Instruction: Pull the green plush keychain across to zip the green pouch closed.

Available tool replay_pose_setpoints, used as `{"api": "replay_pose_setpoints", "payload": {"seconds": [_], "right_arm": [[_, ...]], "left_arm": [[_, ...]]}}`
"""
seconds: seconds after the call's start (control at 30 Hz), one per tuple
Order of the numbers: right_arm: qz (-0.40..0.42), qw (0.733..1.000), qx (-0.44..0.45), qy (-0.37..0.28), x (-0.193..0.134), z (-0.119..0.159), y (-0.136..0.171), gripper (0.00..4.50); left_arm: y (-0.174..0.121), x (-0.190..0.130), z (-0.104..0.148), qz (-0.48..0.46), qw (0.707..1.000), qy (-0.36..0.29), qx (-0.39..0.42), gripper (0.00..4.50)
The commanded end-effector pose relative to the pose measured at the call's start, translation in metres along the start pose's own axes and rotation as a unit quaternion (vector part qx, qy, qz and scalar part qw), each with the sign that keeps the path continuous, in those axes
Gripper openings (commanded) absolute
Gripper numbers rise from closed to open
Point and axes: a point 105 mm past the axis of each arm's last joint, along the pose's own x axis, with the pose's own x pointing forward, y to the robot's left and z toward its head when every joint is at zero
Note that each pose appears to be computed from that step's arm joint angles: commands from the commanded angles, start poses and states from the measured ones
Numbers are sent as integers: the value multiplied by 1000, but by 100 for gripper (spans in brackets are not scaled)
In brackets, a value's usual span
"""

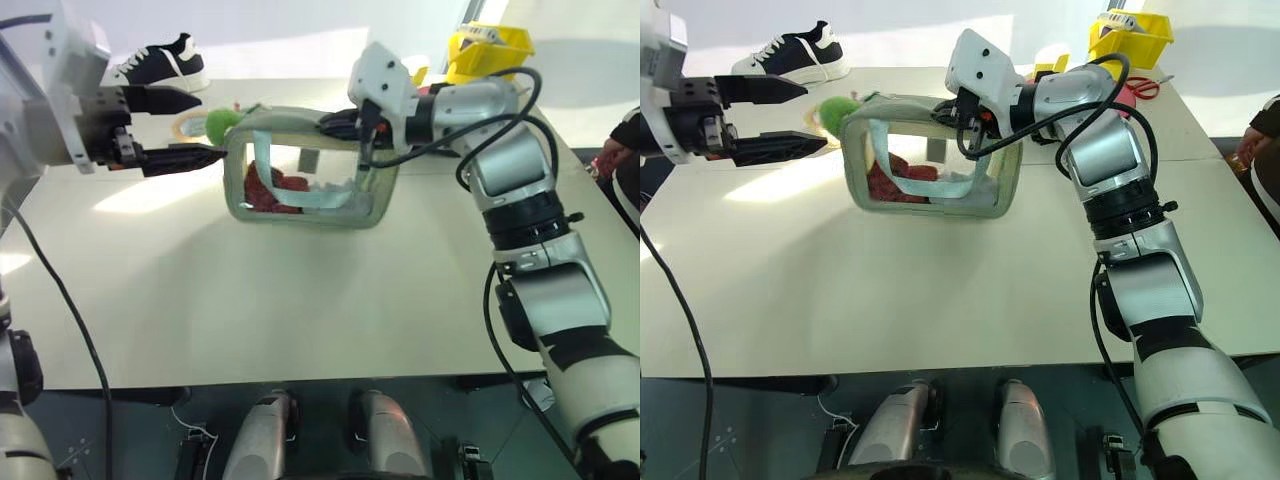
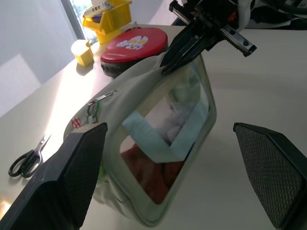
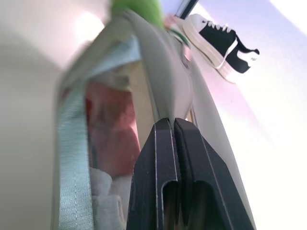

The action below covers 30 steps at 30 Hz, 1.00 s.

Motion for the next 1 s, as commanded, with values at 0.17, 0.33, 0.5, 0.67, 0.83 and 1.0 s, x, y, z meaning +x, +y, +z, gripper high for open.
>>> {"api": "replay_pose_setpoints", "payload": {"seconds": [0.17, 0.33, 0.5, 0.67, 0.83, 1.0], "right_arm": [[46, 998, -23, -25, 16, 15, 36, 5], [53, 997, -25, -58, 19, 27, 40, 5], [60, 994, -36, -85, 21, 36, 44, 5], [62, 993, -49, -90, 19, 33, 45, 5], [37, 995, -39, -84, 7, 43, 28, 5], [35, 998, -10, -57, -5, 44, 27, 198]], "left_arm": [[0, -1, 11, 5, 1000, -14, 27, 450], [0, -1, 10, 4, 999, -14, 28, 450], [-2, 0, 8, -1, 1000, -5, 27, 450], [-1, -2, 7, -2, 1000, 5, 30, 450], [-1, -2, 5, 1, 999, 8, 31, 450], [0, -2, 5, 3, 1000, 7, 30, 450]]}}
